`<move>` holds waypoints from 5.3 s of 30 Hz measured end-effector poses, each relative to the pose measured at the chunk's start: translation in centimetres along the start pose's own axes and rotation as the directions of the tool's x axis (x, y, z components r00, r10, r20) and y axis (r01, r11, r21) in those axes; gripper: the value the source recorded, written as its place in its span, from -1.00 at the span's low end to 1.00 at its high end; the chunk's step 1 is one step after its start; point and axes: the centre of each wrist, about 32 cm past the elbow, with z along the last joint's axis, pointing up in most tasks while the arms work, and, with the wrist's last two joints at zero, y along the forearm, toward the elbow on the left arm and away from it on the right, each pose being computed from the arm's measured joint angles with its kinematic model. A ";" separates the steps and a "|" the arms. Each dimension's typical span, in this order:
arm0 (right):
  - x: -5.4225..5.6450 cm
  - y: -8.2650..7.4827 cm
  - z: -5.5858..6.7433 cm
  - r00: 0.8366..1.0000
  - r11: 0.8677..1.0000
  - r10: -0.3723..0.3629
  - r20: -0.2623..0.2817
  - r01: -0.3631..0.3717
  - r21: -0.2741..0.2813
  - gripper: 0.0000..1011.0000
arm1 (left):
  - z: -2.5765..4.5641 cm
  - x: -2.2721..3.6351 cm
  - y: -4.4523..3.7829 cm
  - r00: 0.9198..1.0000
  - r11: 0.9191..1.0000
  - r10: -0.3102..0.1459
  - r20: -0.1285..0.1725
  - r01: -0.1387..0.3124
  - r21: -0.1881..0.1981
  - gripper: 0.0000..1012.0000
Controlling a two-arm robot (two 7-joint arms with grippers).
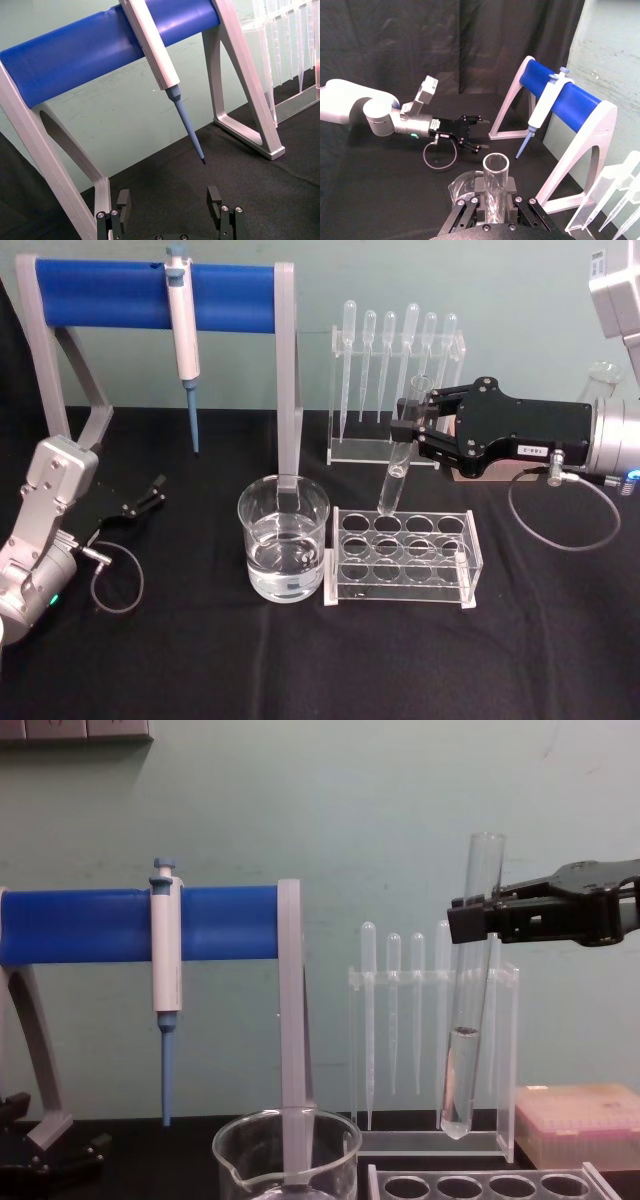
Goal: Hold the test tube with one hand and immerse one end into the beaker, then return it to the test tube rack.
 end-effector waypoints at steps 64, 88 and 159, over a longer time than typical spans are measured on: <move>0.0 0.0 0.0 1.000 1.000 0.000 0.000 0.000 0.000 -0.54 | 0.00 0.00 0.00 1.000 1.000 0.000 0.000 0.000 0.000 0.98; 0.0 0.0 0.0 1.000 1.000 0.000 0.000 0.000 0.000 -0.53 | 0.00 0.00 0.00 1.000 1.000 0.000 0.000 0.000 0.000 0.98; 0.0 0.0 0.0 1.000 1.000 0.000 0.000 0.000 0.000 -0.53 | 0.00 0.00 0.00 1.000 1.000 0.000 0.000 0.000 0.000 0.98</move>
